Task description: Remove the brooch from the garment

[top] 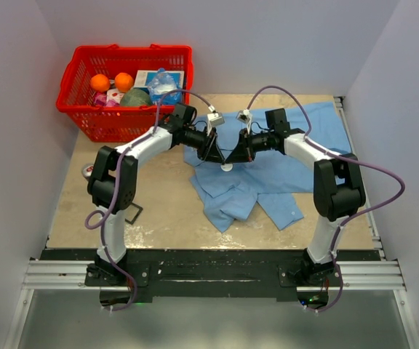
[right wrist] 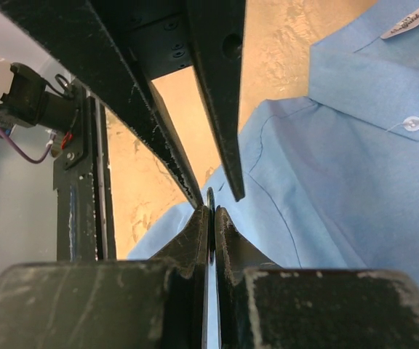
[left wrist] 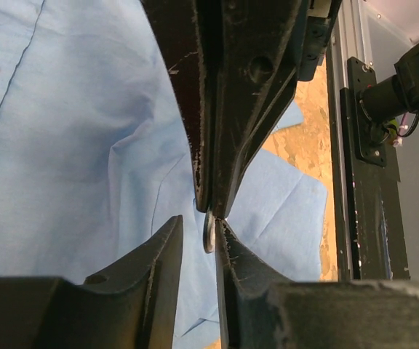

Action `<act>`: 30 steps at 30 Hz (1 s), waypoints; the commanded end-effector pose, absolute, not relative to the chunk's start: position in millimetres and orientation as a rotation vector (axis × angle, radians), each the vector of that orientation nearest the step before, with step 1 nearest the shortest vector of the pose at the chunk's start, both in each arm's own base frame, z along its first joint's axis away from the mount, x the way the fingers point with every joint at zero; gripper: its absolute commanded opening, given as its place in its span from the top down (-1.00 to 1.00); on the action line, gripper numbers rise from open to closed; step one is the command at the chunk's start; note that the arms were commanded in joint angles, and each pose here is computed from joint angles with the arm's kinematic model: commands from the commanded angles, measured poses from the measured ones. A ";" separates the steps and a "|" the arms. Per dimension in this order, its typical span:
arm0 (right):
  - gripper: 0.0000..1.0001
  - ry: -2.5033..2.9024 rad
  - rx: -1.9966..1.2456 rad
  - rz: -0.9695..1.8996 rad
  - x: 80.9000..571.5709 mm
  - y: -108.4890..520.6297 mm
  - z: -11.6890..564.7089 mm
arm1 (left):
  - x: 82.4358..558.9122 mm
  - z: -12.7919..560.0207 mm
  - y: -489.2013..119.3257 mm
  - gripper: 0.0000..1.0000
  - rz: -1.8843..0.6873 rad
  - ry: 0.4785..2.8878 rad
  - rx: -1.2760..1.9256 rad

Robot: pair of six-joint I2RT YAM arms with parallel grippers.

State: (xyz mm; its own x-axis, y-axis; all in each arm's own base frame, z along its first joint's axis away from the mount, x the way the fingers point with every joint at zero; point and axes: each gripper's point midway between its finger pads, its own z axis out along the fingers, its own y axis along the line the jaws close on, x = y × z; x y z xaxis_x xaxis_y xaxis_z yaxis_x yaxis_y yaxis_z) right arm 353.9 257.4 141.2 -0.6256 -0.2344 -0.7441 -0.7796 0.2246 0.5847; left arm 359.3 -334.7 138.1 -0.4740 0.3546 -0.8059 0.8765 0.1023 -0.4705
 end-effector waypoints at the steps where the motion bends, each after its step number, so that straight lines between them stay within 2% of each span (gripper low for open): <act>1: 1.00 1.916 -0.961 1.372 356.2 264.1 165.2 | 363.4 155.9 -345.4 0.45 -1.384 1.788 1.237; 7: 1.00 1.923 -0.950 1.378 356.1 265.5 164.4 | 361.0 155.2 -345.1 0.75 -1.386 1.787 1.242; 8: 1.00 1.926 -0.948 1.377 356.0 265.4 163.7 | 360.8 155.7 -345.0 0.83 -1.385 1.786 1.243; 9: 1.00 1.929 -0.945 1.375 355.6 265.0 163.7 | 360.4 155.2 -344.6 1.00 -1.384 1.788 1.243; 10: 1.00 1.926 -0.948 1.372 355.8 265.6 164.7 | 360.2 155.3 -344.2 1.00 -1.380 1.789 1.243; 13: 0.78 1.948 -0.925 1.339 360.2 263.0 164.6 | 361.2 153.8 -339.6 1.00 -1.342 1.811 1.246; 14: 0.43 1.968 -0.911 1.300 363.2 260.7 164.2 | 363.3 151.0 -335.9 1.00 -1.301 1.830 1.251; 15: -0.11 1.964 -0.911 1.272 366.9 257.4 166.9 | 366.6 150.3 -329.4 1.00 -1.244 1.812 1.286; 16: -0.40 1.980 -0.910 1.260 365.6 253.2 167.3 | 359.5 155.1 -319.6 1.00 -1.215 1.834 1.302; 17: -0.97 1.968 -0.916 1.235 366.7 248.5 173.6 | 364.0 153.5 -305.3 1.00 -1.144 1.859 1.303; 21: -0.98 2.005 -0.856 1.144 376.7 224.1 174.0 | 351.6 151.4 -238.6 1.00 -0.877 1.965 1.375; 22: -0.98 2.019 -0.838 1.132 378.1 220.6 172.8 | 335.1 145.3 -219.3 1.00 -0.862 2.072 1.384; 26: -0.98 2.063 -0.755 1.079 389.8 208.3 173.6 | 328.7 148.5 -130.8 1.00 -0.508 2.273 1.258; 30: -0.97 2.085 -0.703 1.065 397.9 207.1 173.4 | 297.2 150.0 -75.9 1.00 -0.177 2.321 1.183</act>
State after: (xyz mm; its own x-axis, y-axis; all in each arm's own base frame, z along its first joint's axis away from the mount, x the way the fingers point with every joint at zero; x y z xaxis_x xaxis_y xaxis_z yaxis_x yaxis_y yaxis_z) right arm 388.2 206.4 158.0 -0.6311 -0.1756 -0.7555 -0.7243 0.4820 0.4930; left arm 334.1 -137.2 156.7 -0.4519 0.6054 -0.6552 0.8411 0.5338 -0.0869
